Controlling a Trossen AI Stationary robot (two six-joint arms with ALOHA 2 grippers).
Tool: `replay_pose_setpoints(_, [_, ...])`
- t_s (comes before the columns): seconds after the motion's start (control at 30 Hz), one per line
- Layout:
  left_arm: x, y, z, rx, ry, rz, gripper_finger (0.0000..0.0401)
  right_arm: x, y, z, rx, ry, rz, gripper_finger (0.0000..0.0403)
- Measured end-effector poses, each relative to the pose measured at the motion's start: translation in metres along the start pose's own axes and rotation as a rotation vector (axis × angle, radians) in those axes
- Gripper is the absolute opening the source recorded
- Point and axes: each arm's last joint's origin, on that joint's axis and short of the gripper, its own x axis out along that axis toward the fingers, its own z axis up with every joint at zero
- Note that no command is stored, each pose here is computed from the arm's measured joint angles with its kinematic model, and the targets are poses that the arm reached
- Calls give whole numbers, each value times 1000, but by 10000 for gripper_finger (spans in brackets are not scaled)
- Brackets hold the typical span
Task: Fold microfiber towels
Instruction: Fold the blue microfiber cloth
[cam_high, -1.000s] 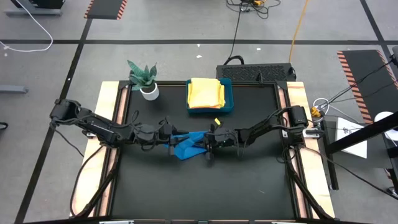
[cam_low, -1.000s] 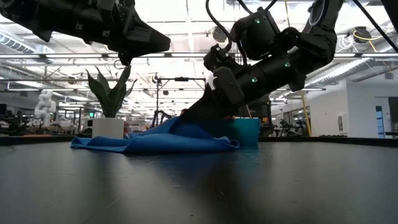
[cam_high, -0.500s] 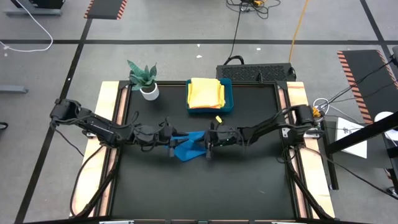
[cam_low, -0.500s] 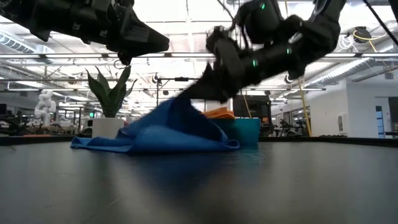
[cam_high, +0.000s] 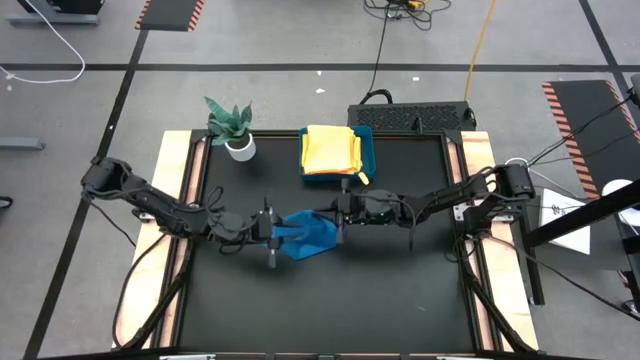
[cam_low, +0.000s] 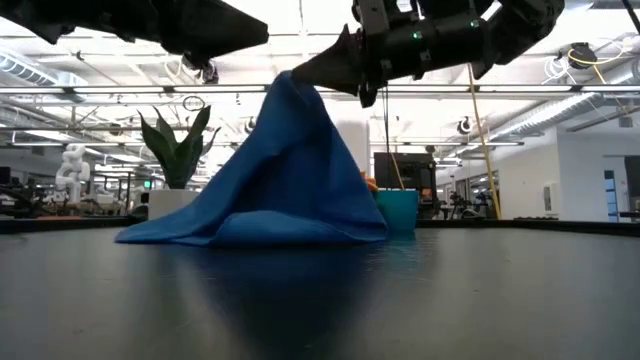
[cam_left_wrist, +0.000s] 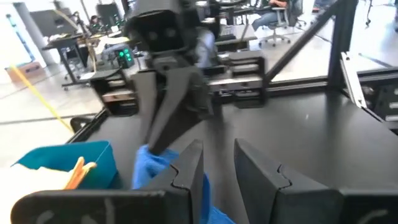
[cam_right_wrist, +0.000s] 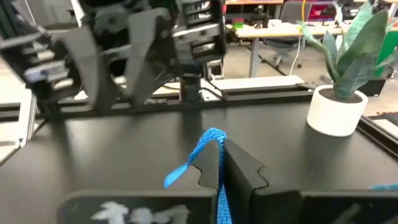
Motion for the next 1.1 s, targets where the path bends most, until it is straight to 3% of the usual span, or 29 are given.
replay_pose_setpoints(0.3, [15, -15, -9, 87, 139, 31, 93, 1, -9, 1, 46, -7, -27, 2])
replay_pose_setpoints(0.5, [40, -26, -18, 160, 203, 121, 93, 1, -13, 1, 74, -7, -39, 2])
replay_pose_setpoints(0.63, [50, -31, -9, 243, 238, 196, 93, 1, -14, 1, 79, 1, -42, 2])
replay_pose_setpoints(0.77, [53, -31, 5, 239, 296, 231, 98, 1, -14, 0, 78, 8, -42, 2])
replay_pose_setpoints(0.87, [55, -31, 13, 197, 328, 239, 129, 1, -14, -1, 77, 16, -43, 2])
replay_pose_setpoints(1.1, [55, -29, 12, 90, 346, 283, 251, 1, -14, -1, 77, 16, -43, 2])
